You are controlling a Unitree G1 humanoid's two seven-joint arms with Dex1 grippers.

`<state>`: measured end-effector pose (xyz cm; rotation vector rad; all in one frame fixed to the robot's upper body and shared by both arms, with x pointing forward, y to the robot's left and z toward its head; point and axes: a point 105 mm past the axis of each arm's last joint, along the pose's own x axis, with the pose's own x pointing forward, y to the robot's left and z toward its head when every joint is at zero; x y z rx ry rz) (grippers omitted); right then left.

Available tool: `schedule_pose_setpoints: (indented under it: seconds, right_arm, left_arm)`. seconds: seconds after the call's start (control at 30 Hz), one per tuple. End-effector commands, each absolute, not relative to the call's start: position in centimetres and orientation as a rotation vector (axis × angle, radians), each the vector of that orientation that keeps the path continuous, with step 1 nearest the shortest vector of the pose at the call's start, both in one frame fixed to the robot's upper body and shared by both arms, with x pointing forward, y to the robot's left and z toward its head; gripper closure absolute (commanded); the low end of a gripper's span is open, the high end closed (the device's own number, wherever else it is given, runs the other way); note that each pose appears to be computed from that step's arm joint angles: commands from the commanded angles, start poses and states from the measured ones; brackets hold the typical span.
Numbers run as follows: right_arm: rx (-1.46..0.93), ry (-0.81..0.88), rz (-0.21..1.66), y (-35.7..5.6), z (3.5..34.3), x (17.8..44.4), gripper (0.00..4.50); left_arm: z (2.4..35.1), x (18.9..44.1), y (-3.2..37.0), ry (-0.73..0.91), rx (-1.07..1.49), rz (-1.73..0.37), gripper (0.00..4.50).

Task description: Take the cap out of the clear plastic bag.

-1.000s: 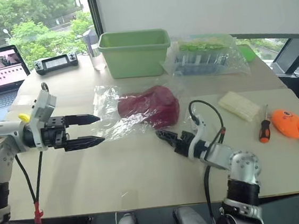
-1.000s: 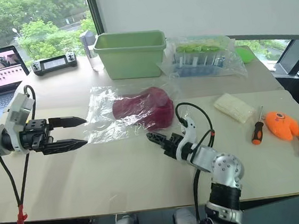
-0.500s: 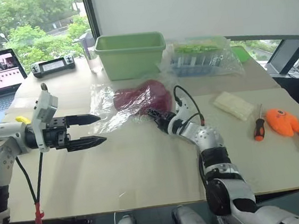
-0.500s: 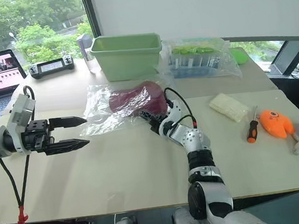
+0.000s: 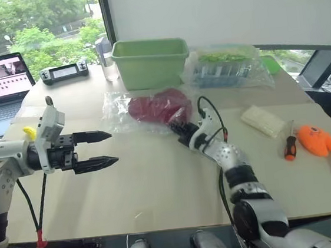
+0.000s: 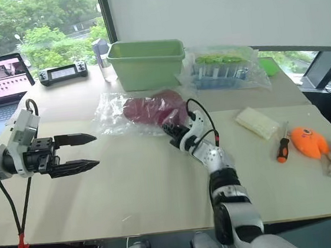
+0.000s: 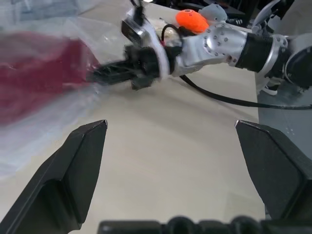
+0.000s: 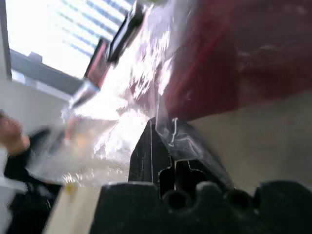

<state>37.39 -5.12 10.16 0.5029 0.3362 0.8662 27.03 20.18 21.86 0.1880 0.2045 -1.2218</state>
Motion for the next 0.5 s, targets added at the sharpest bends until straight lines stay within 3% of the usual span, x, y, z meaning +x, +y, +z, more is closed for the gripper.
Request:
schedule_pose_setpoints:
  seconds: [0.03,0.13,0.27,0.33,0.5]
  right_arm:
    - [0.164,0.396,1.137,-5.0,9.7,32.6,4.46]
    - [-0.008,0.404,1.281,-7.2,10.6,30.2,4.46]
    - [-0.326,0.441,1.280,-10.5,9.8,31.4,4.46]
    - [-0.452,0.445,1.235,-12.0,9.6,33.1,4.46]
    - [-0.452,0.231,0.914,-13.4,13.9,41.3,4.46]
  left_arm:
    - [22.9,26.8,19.9,0.158,0.219,-1.235,0.00]
    - [22.7,26.8,19.8,0.158,0.216,-1.237,0.00]
    - [22.5,26.9,19.5,0.156,0.211,-1.249,0.00]
    - [22.5,27.1,19.4,0.153,0.210,-1.252,0.00]
    - [22.3,27.2,19.0,0.148,0.200,-1.267,0.00]
